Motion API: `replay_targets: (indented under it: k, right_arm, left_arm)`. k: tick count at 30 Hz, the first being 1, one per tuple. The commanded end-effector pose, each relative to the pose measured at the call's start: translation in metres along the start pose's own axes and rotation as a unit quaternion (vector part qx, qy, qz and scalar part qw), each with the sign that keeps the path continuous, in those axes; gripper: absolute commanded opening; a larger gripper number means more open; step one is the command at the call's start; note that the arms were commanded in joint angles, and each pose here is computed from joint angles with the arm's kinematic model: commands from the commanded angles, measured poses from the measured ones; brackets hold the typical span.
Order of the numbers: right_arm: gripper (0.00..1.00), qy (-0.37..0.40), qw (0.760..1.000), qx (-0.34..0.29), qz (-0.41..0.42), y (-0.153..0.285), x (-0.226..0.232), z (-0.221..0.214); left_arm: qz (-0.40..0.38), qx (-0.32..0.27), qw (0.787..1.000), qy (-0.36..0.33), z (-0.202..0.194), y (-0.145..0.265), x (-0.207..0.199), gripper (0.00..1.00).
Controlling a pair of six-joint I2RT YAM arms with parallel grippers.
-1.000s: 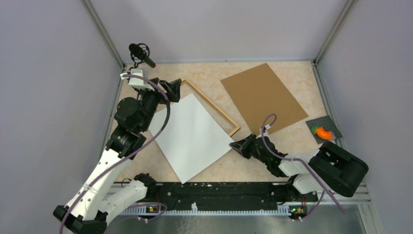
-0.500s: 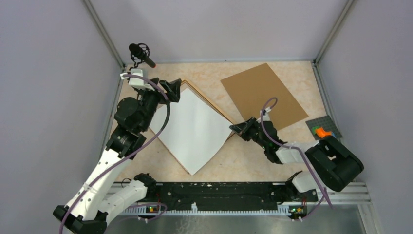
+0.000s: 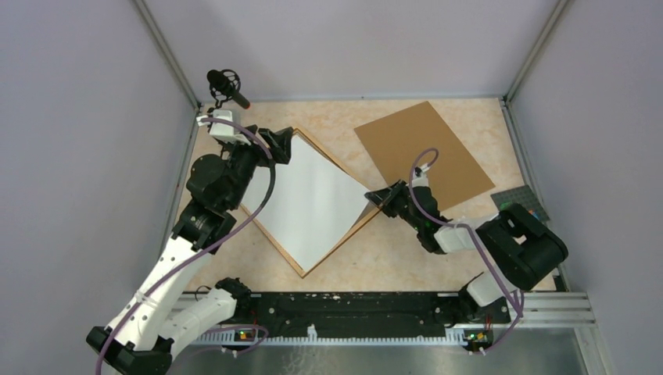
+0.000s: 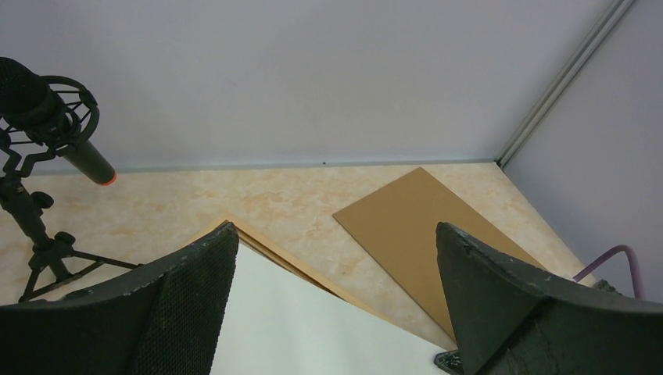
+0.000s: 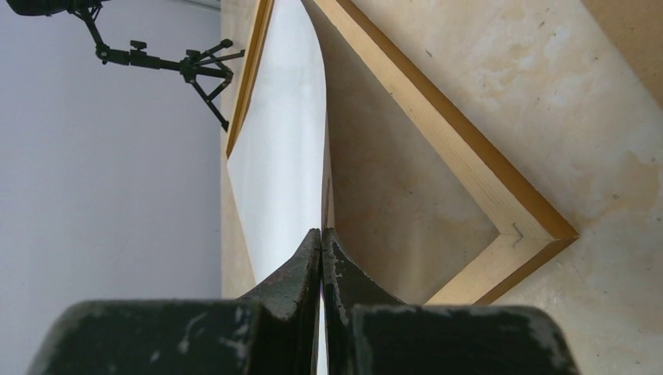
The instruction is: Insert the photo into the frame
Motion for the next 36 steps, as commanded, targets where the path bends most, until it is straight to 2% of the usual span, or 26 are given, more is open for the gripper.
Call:
replay_targets:
  k: [1,7,11,19,26,31,36]
  right_arm:
    - [0.00,0.028,0.998,-0.052,0.016,0.008,0.017,0.026]
    - [0.00,0.043,0.998,-0.045,-0.004,0.018,0.006,0.023]
    - [0.00,0.036,0.999,-0.028,0.010,0.008,0.010,0.016]
    - [0.00,0.025,0.999,-0.032,0.036,-0.021,0.026,0.010]
    - [0.00,0.050,0.996,-0.065,0.025,-0.033,0.023,0.013]
    - [0.00,0.061,0.997,-0.054,0.015,-0.041,0.019,0.002]
    - [0.01,0.080,0.995,-0.042,-0.031,-0.038,0.010,0.000]
  left_arm:
    - [-0.014,-0.024,1.000,0.003,0.011,-0.002,-0.005,0.99]
    - [-0.018,-0.023,1.000,0.008,0.011,-0.002,-0.006,0.99]
    - [-0.017,-0.021,1.000,0.009,0.009,-0.003,-0.005,0.99]
    - [-0.013,-0.018,1.000,0.008,0.006,-0.005,-0.003,0.99]
    - [-0.012,-0.017,1.000,0.007,0.006,-0.005,-0.003,0.99]
    - [-0.012,-0.017,1.000,0.007,0.005,-0.005,-0.002,0.99]
    - [-0.010,-0.016,1.000,0.007,0.005,-0.006,-0.002,0.99]
Point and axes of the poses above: each gripper's point midway between its finger pads, its own y axis back along the fingers, its own x axis along the line the jaws close on, z = x × y, the point moved 1 cm from there along y, back along the fingers, and after that the axes turned 4 degrees about y, right-handed, at the moved point
